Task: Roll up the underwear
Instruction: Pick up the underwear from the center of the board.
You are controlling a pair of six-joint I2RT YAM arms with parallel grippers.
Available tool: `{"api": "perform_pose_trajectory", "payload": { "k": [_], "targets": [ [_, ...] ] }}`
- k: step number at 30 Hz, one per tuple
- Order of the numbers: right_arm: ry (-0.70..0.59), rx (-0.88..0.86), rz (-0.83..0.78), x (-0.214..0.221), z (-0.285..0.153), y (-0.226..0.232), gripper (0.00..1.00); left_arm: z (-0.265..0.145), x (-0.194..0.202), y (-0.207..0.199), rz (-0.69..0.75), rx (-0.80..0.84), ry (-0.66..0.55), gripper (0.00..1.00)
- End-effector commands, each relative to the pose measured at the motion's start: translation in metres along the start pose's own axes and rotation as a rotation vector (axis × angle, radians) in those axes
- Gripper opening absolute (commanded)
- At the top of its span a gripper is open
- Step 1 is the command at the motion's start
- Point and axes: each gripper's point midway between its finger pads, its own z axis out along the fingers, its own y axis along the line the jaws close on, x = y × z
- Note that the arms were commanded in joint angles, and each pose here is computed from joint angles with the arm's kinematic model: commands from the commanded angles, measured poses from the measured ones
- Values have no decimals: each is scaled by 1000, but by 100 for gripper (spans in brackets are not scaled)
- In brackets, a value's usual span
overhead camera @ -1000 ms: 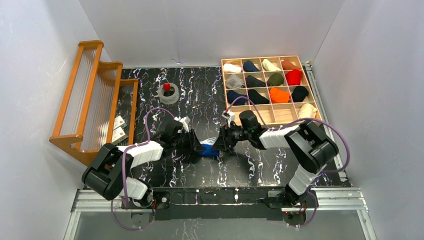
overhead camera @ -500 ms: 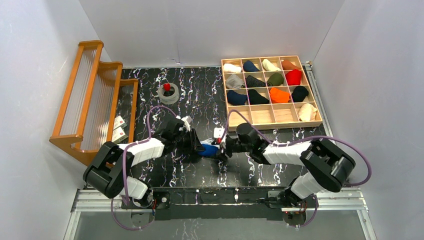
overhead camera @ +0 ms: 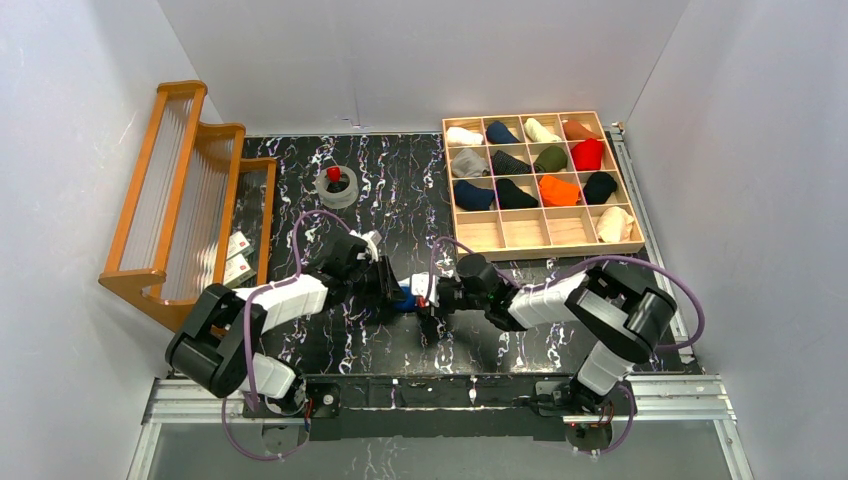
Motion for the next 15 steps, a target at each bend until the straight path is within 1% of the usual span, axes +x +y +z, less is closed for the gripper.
{"api": "perform_pose_trajectory", "payload": {
  "k": [1,4,5,6,9,11,13,15],
  "targets": [
    [155,-20,125,36,4,11,36,-7,26,37,-3,-160,78,36],
    [193,-83,210,44,6,26,26,-8,24,37,3,-170,72,39],
    [207,-106,236,46,8,30,19,-8,23,36,2,-166,68,40],
    [220,-140,260,48,9,37,11,-8,21,35,2,-161,60,43],
    [211,-217,351,40,13,46,1,-14,14,35,-5,-185,30,57],
    [161,-282,435,28,14,54,1,-22,8,35,-9,-199,-10,65],
    [142,-311,539,18,16,54,1,-29,3,36,-21,-204,-49,70],
    [106,-374,608,7,16,58,1,-37,-2,35,-26,-202,-87,73]
  ]
}}
